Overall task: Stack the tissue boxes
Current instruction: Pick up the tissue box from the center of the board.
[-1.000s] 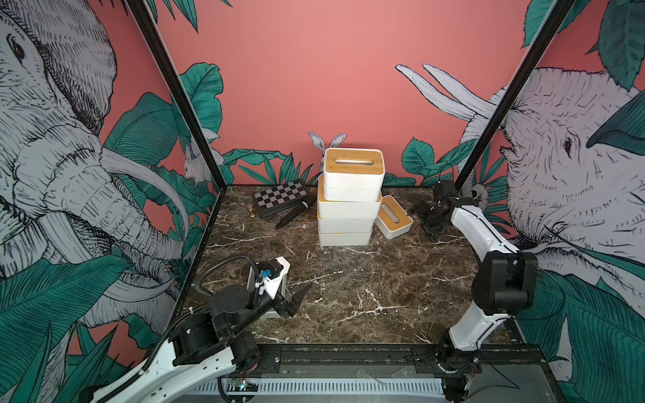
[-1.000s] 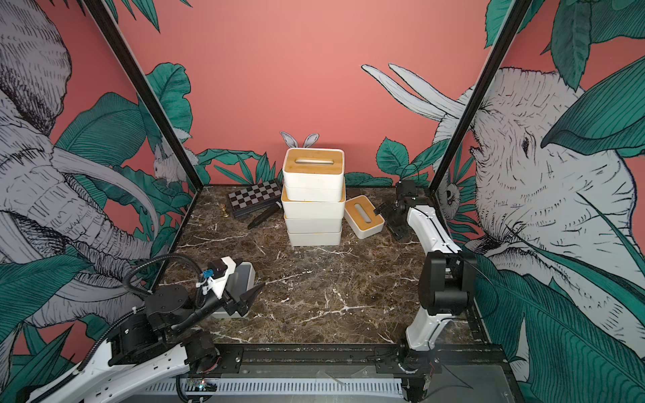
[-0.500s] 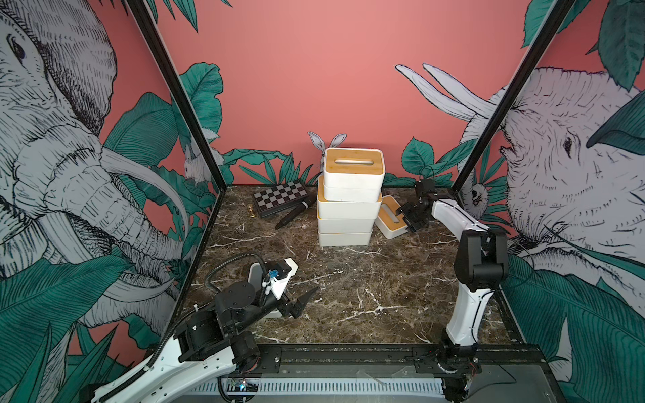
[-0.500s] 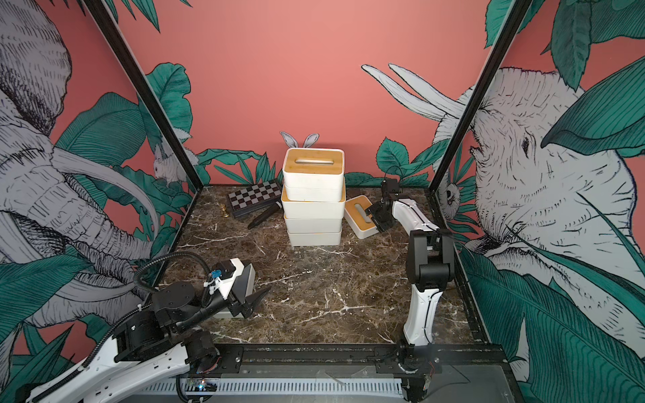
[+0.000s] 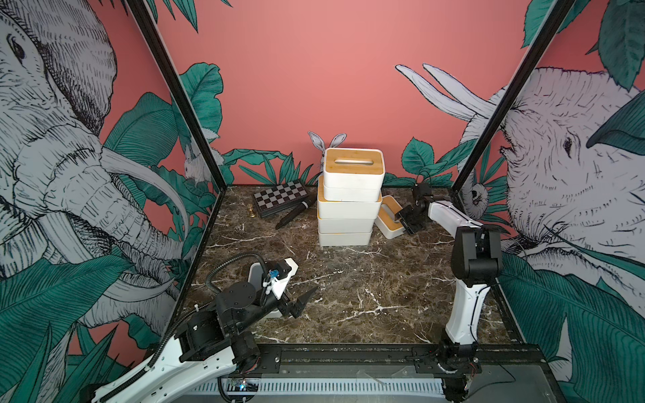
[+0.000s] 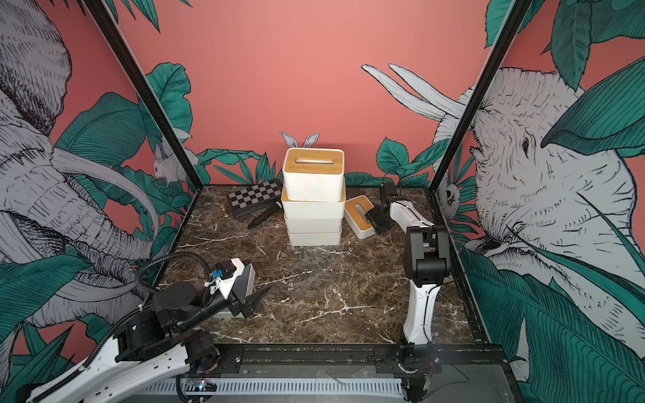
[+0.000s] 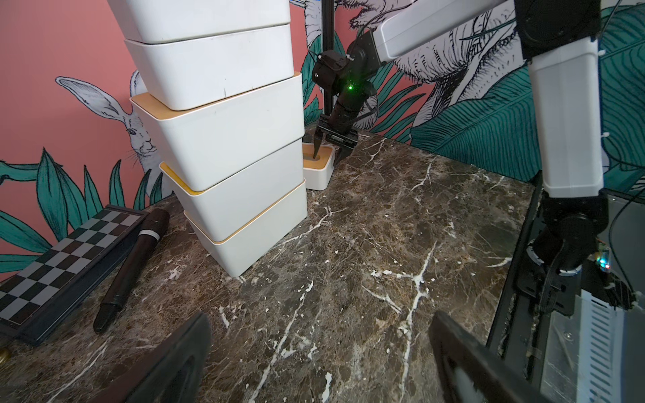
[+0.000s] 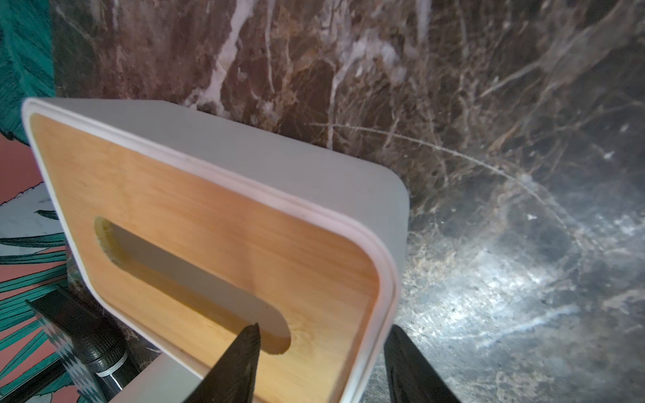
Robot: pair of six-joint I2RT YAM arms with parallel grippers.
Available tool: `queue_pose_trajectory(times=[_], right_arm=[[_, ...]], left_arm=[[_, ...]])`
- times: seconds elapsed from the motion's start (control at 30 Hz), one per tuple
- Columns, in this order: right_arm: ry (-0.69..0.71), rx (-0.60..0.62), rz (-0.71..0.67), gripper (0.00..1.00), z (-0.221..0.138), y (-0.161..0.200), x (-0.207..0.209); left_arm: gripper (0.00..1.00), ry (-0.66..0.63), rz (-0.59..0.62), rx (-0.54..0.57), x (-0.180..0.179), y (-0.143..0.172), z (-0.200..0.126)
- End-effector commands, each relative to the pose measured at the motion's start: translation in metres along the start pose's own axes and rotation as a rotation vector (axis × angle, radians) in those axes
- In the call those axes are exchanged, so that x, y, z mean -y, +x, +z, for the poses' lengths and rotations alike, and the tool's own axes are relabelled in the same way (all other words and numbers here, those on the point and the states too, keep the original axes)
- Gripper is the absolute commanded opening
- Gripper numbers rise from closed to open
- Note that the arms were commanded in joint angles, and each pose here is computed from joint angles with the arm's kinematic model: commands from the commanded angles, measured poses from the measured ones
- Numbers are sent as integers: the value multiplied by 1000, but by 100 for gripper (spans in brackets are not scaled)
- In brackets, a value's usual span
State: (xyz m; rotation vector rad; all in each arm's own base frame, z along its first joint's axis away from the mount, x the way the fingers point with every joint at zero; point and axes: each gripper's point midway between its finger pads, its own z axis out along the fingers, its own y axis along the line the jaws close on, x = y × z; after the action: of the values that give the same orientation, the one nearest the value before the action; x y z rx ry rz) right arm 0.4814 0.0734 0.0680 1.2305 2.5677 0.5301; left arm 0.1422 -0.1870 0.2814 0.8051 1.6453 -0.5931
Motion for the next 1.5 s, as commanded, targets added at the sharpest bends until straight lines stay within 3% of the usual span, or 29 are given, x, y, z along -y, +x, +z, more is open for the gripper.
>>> queue_pose_trajectory(times=[0.0,0.6,0.8,0.9,1.07,1.47], right_arm=[[13,-7,1,54,6,1,1],[130,23,8,47,12,-5,20],[121,27,15,40,10,-6,18],[106,48,21,30,5,-9,18],[96,62,45,25,-1,-11,25],[18,106,103,22,-44,-21,52]], left_arm=[[99,-14,3,19,-3,-2,1],[100,-12,-1,34,-3,-4,-1],[100,-12,-3,41,-3,-5,-2],[100,-14,-3,37,-3,-4,-2],[100,-17,-3,45,-4,-6,-3],[100,-19,-12,52,-4,-7,-5]])
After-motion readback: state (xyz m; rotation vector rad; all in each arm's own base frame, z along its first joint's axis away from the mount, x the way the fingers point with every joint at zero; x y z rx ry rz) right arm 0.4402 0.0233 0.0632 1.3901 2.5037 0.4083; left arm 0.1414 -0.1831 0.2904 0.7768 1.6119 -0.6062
